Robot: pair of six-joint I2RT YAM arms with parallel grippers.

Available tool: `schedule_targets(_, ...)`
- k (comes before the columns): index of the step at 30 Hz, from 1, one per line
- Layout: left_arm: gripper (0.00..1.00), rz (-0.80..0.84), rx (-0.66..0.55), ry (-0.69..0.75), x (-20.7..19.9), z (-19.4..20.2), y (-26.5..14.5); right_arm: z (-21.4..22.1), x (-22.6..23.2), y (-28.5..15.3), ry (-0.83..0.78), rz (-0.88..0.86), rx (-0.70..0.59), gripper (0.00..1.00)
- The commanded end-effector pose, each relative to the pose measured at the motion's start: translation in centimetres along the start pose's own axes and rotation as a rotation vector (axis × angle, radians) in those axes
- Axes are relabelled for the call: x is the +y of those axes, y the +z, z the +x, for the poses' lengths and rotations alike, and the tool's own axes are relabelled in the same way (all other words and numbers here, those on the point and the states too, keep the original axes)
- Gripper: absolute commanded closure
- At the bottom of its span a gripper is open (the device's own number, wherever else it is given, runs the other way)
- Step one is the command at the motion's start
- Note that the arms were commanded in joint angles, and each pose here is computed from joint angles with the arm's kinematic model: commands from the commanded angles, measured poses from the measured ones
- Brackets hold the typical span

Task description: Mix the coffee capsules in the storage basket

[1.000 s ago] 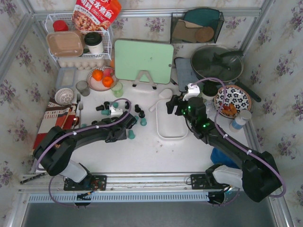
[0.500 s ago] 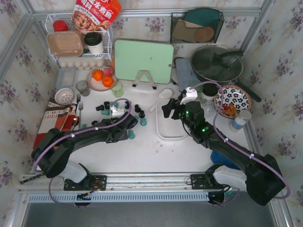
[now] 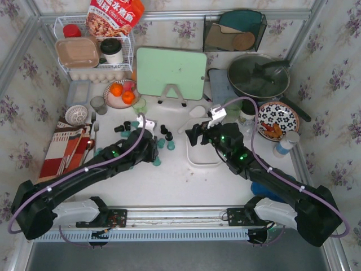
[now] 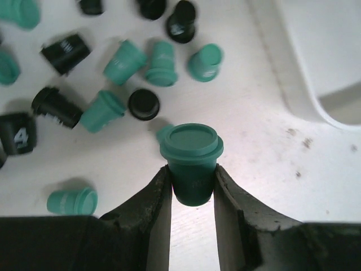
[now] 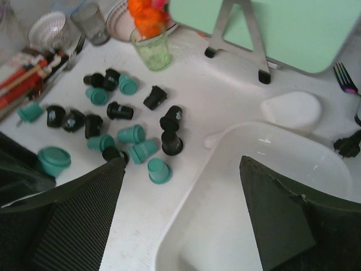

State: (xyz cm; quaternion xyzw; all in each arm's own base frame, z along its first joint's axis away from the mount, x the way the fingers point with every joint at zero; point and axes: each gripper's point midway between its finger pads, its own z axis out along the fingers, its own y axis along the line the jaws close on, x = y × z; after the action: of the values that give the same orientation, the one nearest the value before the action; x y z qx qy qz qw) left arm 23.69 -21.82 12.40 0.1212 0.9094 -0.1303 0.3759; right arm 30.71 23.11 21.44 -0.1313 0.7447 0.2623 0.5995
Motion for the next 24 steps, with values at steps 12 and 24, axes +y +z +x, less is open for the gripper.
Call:
schedule_targets(12, 0.84, 0.558, -0.380, 0.496, -8.6, -3.7, -1.9, -0.8, 3.1, -0.4, -0.035, -0.147, 0.097, 0.21)
schedule_targets(24, 0.83, 0.673, -0.557, 0.678, -12.2, -4.2, -0.4, 0.1, 6.1, -1.8, 0.179, -0.257, 0.165, 0.26)
